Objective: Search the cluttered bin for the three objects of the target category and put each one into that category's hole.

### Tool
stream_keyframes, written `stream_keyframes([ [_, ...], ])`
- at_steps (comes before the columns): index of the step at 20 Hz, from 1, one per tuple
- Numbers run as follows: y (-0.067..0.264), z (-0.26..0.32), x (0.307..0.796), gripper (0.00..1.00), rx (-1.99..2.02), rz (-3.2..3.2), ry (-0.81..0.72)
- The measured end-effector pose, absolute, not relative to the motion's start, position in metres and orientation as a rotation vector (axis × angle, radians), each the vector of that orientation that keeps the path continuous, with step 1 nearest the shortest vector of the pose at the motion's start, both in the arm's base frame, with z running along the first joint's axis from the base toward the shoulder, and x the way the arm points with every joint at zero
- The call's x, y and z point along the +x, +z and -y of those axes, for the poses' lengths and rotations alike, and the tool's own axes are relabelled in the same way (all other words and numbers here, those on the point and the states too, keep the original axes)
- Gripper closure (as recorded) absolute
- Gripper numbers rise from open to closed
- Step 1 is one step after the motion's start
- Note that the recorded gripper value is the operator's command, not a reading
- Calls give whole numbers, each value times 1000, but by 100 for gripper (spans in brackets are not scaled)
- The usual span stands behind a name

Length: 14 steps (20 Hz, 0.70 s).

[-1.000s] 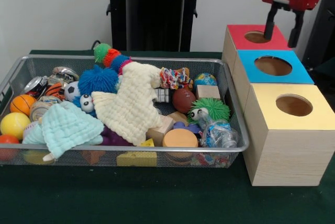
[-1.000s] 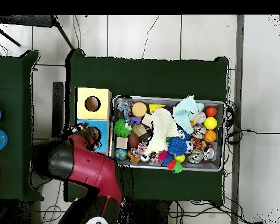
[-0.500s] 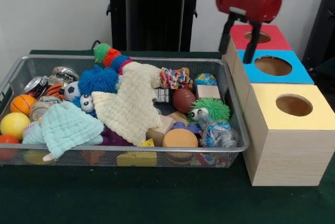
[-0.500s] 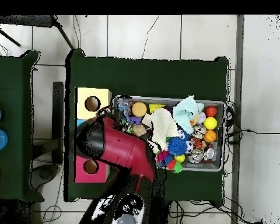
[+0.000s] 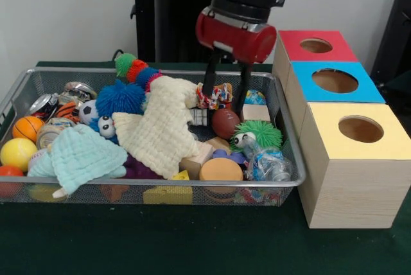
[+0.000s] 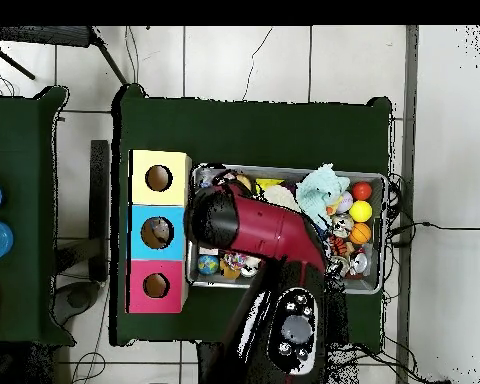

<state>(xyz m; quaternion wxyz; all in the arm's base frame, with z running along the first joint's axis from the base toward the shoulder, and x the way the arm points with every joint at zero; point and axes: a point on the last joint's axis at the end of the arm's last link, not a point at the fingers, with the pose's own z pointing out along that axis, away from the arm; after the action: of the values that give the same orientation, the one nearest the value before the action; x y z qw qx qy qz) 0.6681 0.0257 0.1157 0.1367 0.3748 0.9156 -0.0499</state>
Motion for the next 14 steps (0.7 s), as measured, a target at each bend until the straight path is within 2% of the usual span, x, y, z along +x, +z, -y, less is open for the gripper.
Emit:
stream_keyframes([
  [7,89,-27,691,0,838,-2765,-117],
  [14,53,-74,714,0,492,-2913,-50],
])
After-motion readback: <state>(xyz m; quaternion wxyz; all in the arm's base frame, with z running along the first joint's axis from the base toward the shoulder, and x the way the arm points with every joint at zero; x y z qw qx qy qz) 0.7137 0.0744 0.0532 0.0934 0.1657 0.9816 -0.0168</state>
